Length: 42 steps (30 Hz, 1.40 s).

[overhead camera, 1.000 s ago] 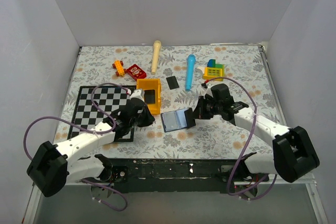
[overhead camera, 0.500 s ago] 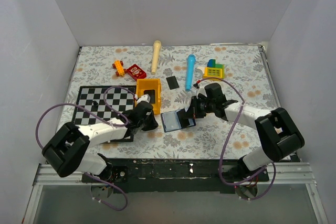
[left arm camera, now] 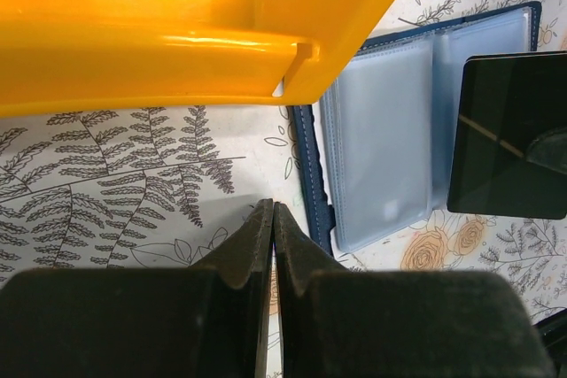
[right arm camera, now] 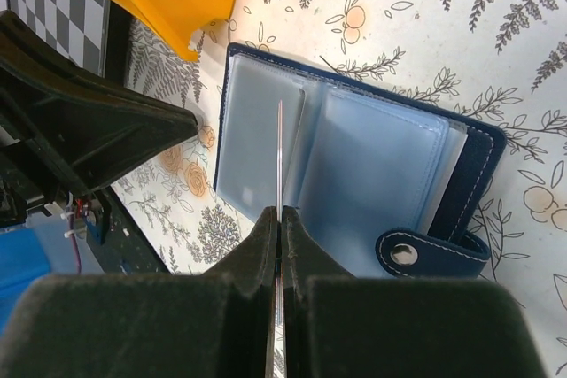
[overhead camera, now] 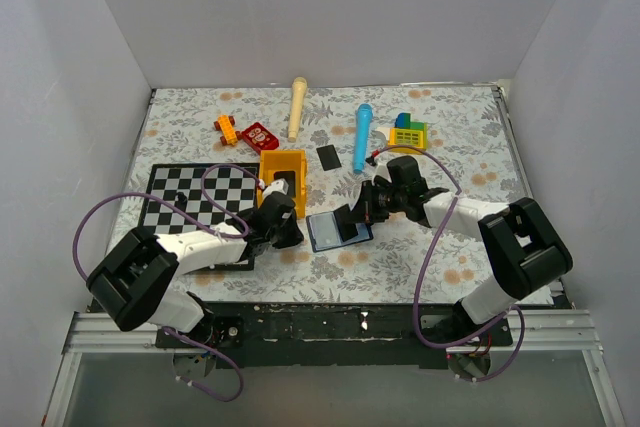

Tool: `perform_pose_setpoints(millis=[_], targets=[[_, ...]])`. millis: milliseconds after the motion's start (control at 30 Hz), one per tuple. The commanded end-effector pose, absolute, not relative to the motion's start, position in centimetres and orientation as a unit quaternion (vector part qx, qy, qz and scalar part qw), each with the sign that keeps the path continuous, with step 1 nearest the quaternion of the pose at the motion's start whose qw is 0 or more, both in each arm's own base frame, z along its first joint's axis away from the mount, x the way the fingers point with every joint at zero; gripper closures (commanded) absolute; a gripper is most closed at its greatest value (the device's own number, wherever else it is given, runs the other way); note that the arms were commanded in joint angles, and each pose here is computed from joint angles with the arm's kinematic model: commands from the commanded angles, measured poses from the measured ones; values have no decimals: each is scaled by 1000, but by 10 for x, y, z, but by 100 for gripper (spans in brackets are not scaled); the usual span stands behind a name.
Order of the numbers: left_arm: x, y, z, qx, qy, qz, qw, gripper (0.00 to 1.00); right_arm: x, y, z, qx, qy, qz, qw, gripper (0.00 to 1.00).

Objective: Put the credit cards into the card holder
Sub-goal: Adjust the storage box at the center of the board.

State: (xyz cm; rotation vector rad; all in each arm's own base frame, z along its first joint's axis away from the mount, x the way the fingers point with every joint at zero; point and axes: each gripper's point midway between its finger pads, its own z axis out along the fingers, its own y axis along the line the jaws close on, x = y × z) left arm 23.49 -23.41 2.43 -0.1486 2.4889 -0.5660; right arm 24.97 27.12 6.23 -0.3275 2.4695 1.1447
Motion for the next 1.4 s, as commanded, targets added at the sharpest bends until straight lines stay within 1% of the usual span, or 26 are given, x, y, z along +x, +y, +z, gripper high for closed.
perform_pose_setpoints(millis=[0,567,1367], targets=[[247,-244,40,-56,922,-225,310,100,264,282,77,-125,868,427,218,99],[244,-250,25,-47,929,-224,291,100,263,284,71,-113,869,434,209,99],[247,-253,18,-44,933,-214,286,100,263,278,61,-92,881,422,193,99]])
